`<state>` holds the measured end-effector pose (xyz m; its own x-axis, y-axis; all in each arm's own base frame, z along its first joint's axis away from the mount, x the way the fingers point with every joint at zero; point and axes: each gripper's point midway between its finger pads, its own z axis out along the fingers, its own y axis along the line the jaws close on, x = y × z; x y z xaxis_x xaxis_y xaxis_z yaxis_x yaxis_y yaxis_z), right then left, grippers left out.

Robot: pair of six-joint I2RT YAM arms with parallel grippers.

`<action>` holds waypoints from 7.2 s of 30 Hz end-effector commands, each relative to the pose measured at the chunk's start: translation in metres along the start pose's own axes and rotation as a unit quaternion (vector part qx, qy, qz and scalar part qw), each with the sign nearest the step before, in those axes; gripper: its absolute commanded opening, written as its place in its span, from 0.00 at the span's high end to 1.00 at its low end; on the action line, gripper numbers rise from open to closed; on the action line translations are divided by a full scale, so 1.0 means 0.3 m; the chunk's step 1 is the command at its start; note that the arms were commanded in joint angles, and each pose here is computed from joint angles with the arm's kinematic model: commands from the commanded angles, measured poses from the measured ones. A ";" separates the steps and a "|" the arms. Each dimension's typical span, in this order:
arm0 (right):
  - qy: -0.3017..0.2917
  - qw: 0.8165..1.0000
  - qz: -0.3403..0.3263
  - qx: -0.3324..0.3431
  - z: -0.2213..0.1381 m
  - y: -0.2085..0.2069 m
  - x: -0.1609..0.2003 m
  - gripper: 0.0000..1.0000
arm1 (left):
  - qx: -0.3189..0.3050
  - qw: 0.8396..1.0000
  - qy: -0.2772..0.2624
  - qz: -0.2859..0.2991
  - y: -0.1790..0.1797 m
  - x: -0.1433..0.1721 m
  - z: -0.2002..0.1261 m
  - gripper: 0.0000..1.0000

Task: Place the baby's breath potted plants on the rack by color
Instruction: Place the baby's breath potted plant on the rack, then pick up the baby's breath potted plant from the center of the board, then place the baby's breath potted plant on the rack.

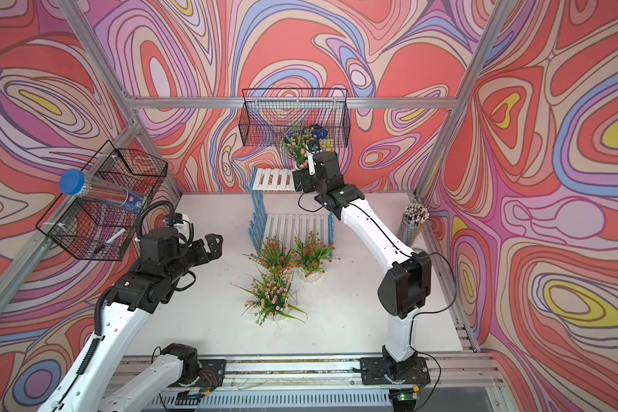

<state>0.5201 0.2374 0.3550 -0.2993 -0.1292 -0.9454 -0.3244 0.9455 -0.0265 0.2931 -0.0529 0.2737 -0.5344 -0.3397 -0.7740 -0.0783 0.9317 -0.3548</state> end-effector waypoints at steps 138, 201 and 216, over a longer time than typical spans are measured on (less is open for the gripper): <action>0.001 0.979 -0.053 -0.194 -0.385 0.726 0.017 0.52 | 0.013 0.999 -0.025 0.043 0.008 0.006 -0.216 0.00; -0.058 0.998 0.002 -0.014 0.208 0.396 -0.119 0.43 | 0.052 0.996 -0.033 0.072 -0.052 -0.024 -0.178 0.00; -0.061 0.998 -0.009 0.002 0.283 0.361 -0.080 0.38 | 0.035 0.997 -0.032 0.062 -0.017 0.007 -0.157 0.00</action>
<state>0.5507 0.3810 0.3437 -0.2228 -0.1210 -0.9673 -0.3749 0.9266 -0.0295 0.2533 -0.0546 0.2915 -0.5151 -0.2133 -0.8302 0.0544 0.9585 -0.2800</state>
